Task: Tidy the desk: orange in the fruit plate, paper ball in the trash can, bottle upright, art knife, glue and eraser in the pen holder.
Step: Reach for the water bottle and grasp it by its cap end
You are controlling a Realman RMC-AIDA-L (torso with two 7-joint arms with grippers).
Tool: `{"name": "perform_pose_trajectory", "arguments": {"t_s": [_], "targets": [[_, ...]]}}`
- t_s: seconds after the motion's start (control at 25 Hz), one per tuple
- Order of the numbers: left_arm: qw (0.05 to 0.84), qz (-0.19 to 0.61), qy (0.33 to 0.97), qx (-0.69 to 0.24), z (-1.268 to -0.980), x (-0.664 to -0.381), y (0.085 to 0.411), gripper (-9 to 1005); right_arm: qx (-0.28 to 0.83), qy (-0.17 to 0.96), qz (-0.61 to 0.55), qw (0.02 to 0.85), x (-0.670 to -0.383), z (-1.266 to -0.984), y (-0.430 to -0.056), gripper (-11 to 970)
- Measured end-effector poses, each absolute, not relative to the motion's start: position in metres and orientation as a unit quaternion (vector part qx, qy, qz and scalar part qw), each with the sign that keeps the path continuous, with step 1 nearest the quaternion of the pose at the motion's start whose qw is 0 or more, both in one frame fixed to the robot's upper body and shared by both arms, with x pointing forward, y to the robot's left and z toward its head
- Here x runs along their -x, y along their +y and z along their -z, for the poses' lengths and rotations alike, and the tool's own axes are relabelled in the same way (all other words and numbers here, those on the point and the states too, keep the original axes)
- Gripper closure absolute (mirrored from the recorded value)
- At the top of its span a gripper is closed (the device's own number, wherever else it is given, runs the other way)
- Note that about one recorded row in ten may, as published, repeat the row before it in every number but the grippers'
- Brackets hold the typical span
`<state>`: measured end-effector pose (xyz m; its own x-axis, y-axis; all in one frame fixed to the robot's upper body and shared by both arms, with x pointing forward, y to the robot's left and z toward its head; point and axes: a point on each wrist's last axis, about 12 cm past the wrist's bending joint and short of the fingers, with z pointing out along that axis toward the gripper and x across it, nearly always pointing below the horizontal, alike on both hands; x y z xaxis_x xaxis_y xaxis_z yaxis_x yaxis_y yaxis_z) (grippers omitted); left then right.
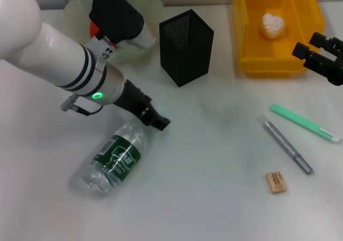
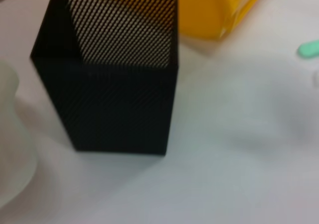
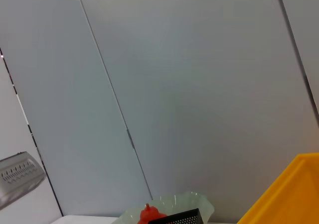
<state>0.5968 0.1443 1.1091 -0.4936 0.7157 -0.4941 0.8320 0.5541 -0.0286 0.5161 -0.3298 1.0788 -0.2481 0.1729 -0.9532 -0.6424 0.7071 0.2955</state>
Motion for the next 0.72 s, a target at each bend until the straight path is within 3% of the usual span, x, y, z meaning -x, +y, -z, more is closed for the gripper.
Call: {"name": "perform_pose_trajectory", "arguments": {"t_s": [0.4, 0.72], "targets": [[0.206, 0.119, 0.857, -0.456, -1.1089, -0.5965, 0.1443, 242, 0.164, 0.710, -0.349, 0.589, -0.5163, -1.0790, -0.3291, 241], [0.203, 0.120, 0.854, -0.464, -1.1125, -0.5970, 0.1401, 322, 0.165, 0.709, -0.350, 0.589, -0.5165, -1.0792, -0.3288, 240]]}}
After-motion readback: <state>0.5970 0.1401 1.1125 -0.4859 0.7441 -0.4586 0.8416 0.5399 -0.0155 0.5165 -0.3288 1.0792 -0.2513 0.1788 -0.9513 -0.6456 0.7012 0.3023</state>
